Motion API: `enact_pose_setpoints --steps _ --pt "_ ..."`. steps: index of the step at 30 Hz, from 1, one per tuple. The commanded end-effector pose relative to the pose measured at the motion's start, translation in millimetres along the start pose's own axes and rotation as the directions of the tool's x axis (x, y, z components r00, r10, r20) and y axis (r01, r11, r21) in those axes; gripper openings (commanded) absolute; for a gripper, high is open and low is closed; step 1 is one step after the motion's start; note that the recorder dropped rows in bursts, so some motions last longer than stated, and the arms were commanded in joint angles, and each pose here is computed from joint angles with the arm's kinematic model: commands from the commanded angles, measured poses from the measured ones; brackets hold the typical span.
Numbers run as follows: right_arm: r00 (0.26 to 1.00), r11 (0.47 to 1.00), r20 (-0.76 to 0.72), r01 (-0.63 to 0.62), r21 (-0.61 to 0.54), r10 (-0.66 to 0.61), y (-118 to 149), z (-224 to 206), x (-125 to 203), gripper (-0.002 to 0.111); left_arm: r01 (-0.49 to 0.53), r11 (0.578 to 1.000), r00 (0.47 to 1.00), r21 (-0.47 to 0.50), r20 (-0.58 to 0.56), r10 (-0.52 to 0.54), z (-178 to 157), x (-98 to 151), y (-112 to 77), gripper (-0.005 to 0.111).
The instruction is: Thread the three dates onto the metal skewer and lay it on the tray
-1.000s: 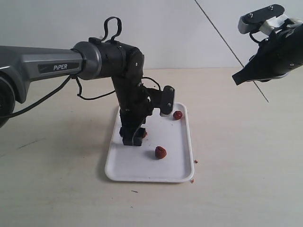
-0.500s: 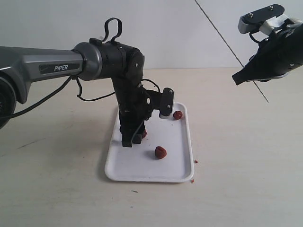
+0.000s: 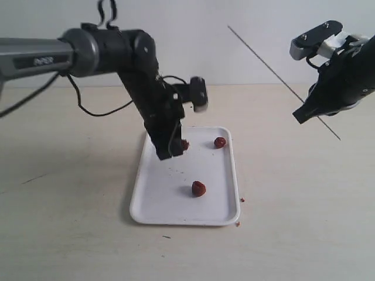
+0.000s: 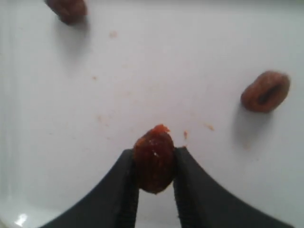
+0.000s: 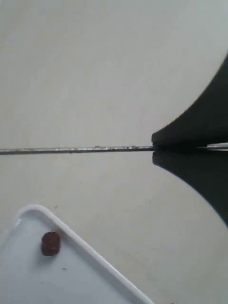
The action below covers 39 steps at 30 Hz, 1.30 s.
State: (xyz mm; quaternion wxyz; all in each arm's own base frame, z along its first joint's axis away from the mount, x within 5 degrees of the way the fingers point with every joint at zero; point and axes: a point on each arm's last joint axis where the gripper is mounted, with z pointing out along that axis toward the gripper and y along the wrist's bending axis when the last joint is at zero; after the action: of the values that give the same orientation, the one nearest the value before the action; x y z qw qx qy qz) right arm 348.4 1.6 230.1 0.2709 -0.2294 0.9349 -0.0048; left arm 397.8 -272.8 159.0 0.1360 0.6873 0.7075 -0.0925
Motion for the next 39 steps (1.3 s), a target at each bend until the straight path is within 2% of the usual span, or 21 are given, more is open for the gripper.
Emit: enact_pose_setpoints --steps 1,2,4,6,7,10,13,19,22,26,39 --pt "0.992 0.996 -0.106 0.058 -0.065 -0.064 1 25 13 0.0 0.136 0.987 0.93 0.089 0.332 -0.158 -62 9 17.0 0.026" --pt "0.988 0.993 -0.127 0.077 -0.087 -0.088 2 32 17 0.0 0.17 0.974 0.881 0.147 0.42 -0.217 -77 16 22.1 0.026" --pt "0.979 0.987 -0.153 0.114 -0.117 -0.131 4 39 21 0.0 0.185 0.955 0.813 0.232 0.51 -0.281 -96 30 29.4 0.026" --pt "0.969 0.973 -0.16 0.161 -0.164 -0.187 7 43 23 0.0 0.245 0.936 0.722 0.252 0.598 -0.349 -113 46 44.1 0.026" --pt "0.966 0.965 -0.152 0.181 -0.189 -0.211 8 45 23 0.0 0.278 0.923 0.694 0.267 0.609 -0.385 -117 53 48.5 0.026" --pt "0.952 0.926 -0.097 0.255 -0.277 -0.291 16 44 22 0.0 0.372 0.88 0.639 0.297 0.605 -0.474 -125 76 59.4 0.026" --pt "0.934 0.881 -0.008 0.334 -0.334 -0.358 23 43 18 0.0 0.412 0.855 0.613 0.314 0.599 -0.515 -128 85 63.0 0.026" --pt "0.909 0.841 0.134 0.416 -0.345 -0.394 28 42 9 0.0 0.399 0.859 0.618 0.322 0.597 -0.511 -126 77 60.1 0.026" --pt "0.908 0.85 0.137 0.42 -0.319 -0.397 26 43 8 0.0 0.394 0.86 0.624 0.325 0.592 -0.51 -124 74 58.4 0.026" --pt "0.915 0.879 0.16 0.401 -0.26 -0.37 22 44 3 0.0 0.418 0.839 0.608 0.35 0.578 -0.544 -124 73 58.0 0.026" --pt "0.899 0.861 0.184 0.435 -0.264 -0.398 23 44 2 0.0 0.444 0.821 0.611 0.358 0.55 -0.57 -122 74 57.7 0.026"
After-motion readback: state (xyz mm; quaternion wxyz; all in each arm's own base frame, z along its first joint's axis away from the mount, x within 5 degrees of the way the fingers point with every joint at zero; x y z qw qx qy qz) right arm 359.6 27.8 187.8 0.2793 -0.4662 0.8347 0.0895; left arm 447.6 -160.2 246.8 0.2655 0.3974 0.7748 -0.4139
